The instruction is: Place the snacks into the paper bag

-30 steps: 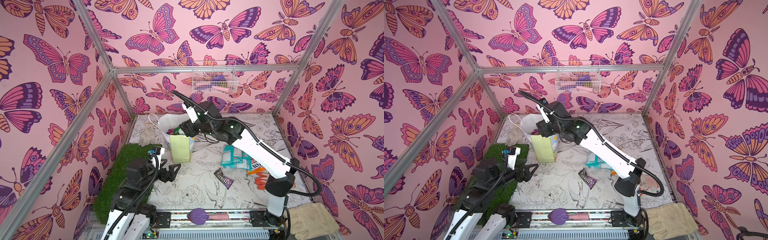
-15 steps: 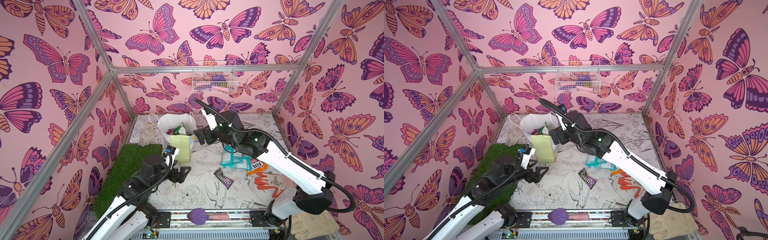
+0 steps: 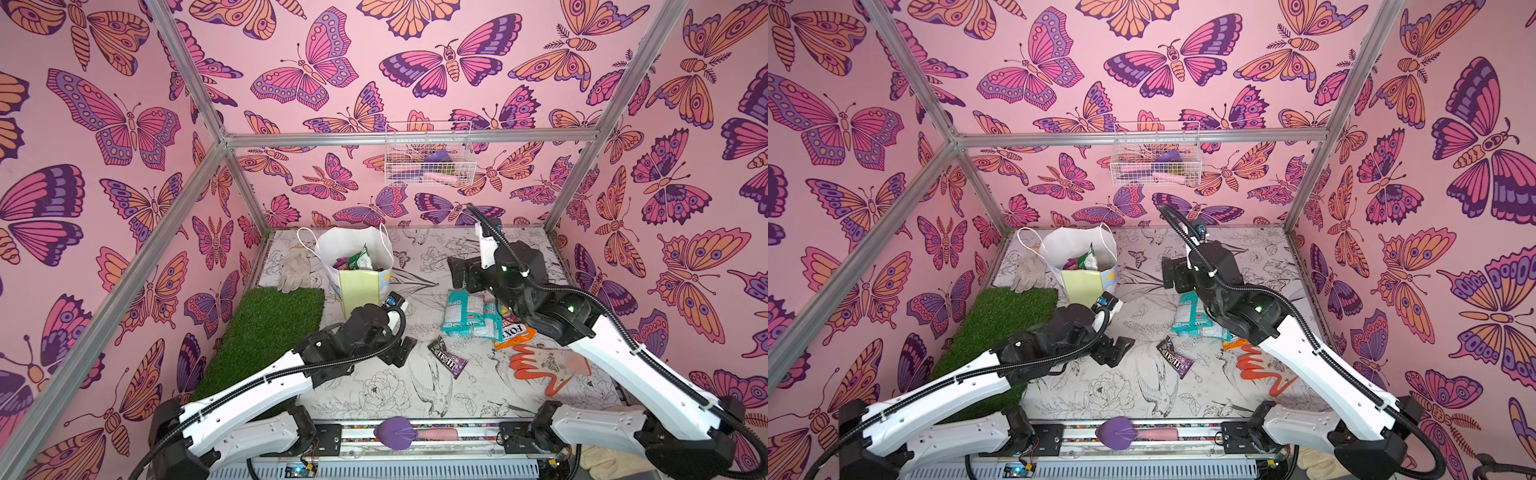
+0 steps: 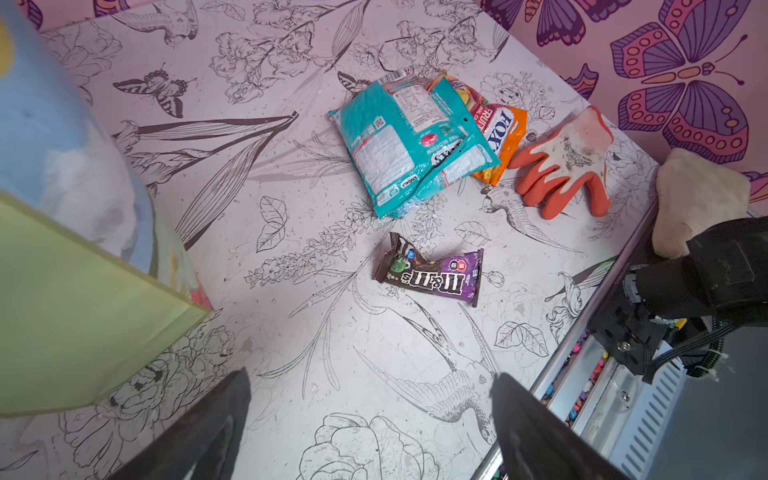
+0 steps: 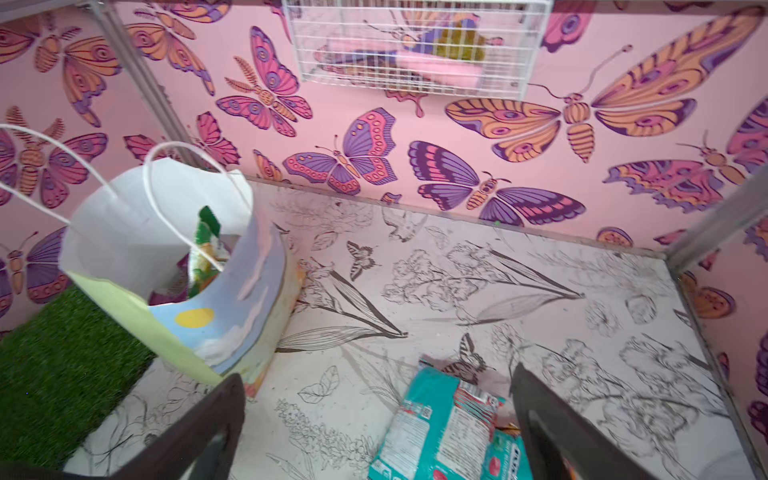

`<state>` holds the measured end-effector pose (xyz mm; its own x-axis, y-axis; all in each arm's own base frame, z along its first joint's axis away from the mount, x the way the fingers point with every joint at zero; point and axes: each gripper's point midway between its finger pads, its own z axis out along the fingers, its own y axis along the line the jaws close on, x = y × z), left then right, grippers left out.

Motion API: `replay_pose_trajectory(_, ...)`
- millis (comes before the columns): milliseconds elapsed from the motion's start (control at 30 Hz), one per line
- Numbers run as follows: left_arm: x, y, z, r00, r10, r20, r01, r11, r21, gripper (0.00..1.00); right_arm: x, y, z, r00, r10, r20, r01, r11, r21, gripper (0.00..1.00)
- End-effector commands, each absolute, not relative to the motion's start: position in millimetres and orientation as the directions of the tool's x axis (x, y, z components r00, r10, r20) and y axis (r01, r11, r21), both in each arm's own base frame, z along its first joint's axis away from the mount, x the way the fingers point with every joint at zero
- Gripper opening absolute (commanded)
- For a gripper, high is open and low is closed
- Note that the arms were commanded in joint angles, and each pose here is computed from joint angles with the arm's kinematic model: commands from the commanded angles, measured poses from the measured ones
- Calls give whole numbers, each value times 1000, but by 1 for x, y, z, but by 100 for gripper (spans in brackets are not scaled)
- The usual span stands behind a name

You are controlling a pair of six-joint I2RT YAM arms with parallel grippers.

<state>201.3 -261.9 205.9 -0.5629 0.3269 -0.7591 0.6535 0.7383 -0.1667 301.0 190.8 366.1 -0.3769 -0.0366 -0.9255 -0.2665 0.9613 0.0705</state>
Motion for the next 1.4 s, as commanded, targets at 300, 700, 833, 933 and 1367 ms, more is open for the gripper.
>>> replay_pose_trajectory(300, 219, -306, 189, -611, 299, -733, 626, 750, -216, 89, 297, 139, 324, -442, 59, -895, -121, 985, 125, 99)
replay_pose_trajectory(700, 230, -328, 144, -746, 231, -625, 500, 814, -296, 87, 294, 100, 293, -485, 112, -867, 19, 993, 118, 99)
replay_pose_trajectory(833, 232, -333, 134, -788, 178, -590, 440, 833, -336, 87, 293, 90, 286, -499, 131, -856, 53, 991, 121, 99)
replay_pose_trajectory(933, 232, -340, 125, -815, 157, -558, 411, 836, -365, 85, 292, 88, 283, -503, 140, -853, 63, 990, 125, 99)
replay_pose_trajectory(1367, 228, -358, 90, -896, 68, -440, 281, 852, -441, 81, 292, 83, 276, -508, 178, -842, 103, 984, 146, 99)
